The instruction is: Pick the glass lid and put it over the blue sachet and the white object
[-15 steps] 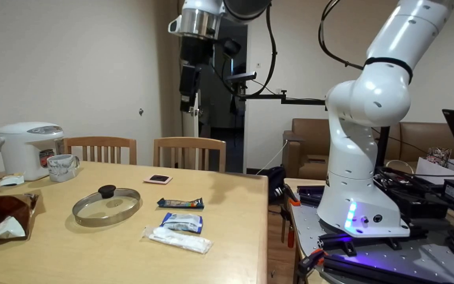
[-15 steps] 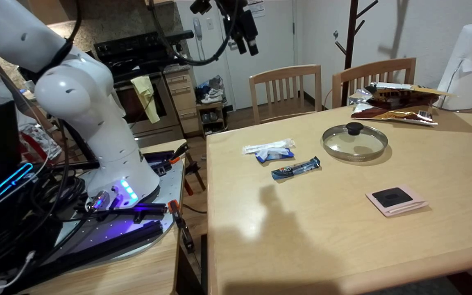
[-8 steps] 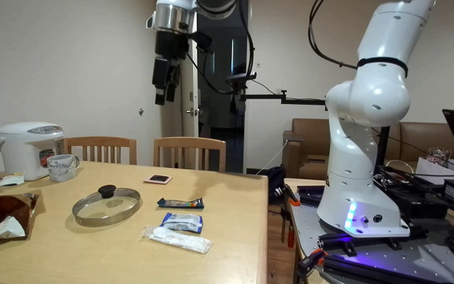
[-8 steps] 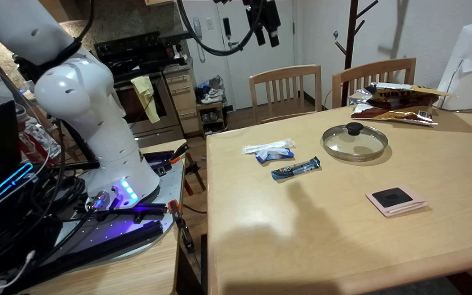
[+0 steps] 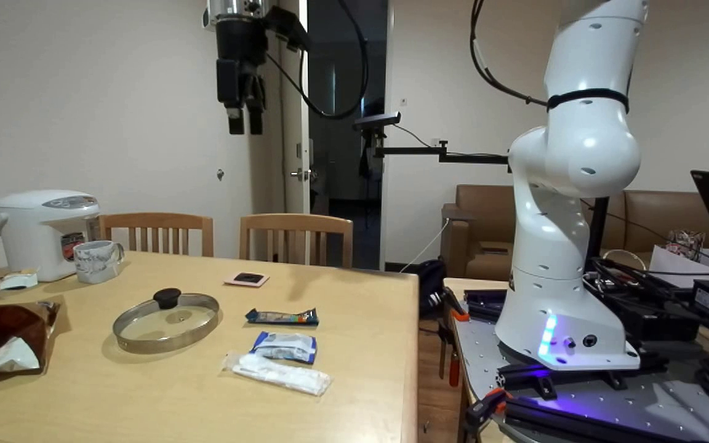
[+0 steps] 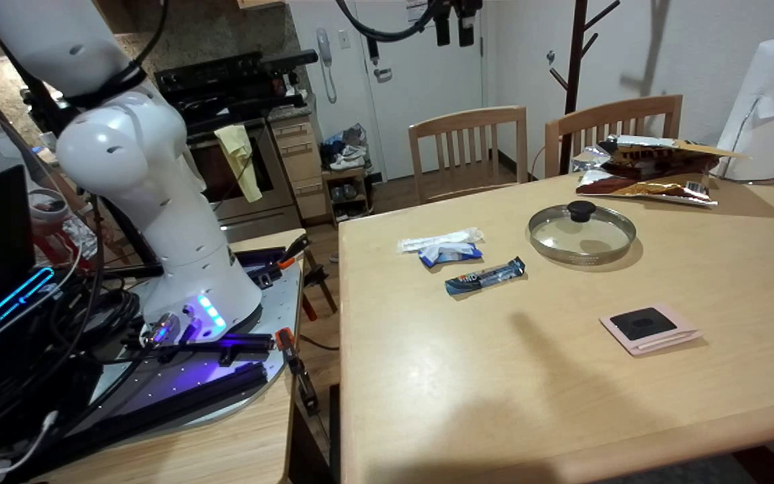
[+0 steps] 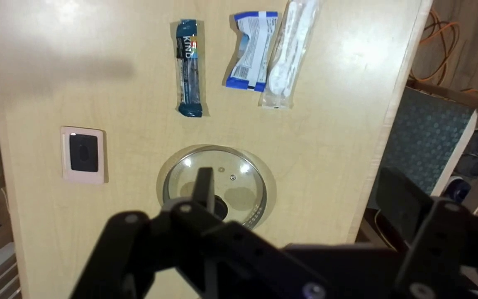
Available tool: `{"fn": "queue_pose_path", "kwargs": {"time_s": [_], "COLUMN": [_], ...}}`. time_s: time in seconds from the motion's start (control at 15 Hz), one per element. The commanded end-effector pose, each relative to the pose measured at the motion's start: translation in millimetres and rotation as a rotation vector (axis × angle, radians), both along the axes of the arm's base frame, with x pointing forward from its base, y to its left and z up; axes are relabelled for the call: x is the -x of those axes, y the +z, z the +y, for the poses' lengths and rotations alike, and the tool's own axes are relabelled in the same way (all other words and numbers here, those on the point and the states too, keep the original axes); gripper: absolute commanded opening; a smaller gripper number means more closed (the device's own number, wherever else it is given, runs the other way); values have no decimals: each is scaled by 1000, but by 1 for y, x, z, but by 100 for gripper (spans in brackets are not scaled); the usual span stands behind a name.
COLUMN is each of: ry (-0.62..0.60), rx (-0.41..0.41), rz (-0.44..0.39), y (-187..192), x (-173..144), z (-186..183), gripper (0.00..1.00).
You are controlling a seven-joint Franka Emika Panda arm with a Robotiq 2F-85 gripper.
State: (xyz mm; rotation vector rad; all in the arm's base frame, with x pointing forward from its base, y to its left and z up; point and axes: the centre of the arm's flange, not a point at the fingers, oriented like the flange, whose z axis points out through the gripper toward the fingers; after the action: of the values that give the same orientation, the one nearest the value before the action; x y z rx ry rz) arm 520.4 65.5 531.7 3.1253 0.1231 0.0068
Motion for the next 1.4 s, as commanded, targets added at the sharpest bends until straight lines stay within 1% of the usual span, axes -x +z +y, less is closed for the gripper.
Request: {"fn": "queue_pose_path", "kwargs": {"time_s": [0.0, 0.27, 0.67, 0.73, 0.8, 0.87, 0.93, 1.33], "ry": [15, 45, 47, 64, 52, 75, 40, 52], "rx": [-31, -43, -60, -62, -44, -49, -38, -40], "rz": [46, 42, 98, 92, 95, 74, 72, 58], "y": [13, 16, 18, 18, 18, 18, 13, 14], "x": [-31, -45, -51, -52, -53, -55, -46, -47], "z": [-5, -5, -4, -4, -5, -6, -2, -2], "gripper": [100, 100, 100, 100, 100, 100, 100, 100]}}
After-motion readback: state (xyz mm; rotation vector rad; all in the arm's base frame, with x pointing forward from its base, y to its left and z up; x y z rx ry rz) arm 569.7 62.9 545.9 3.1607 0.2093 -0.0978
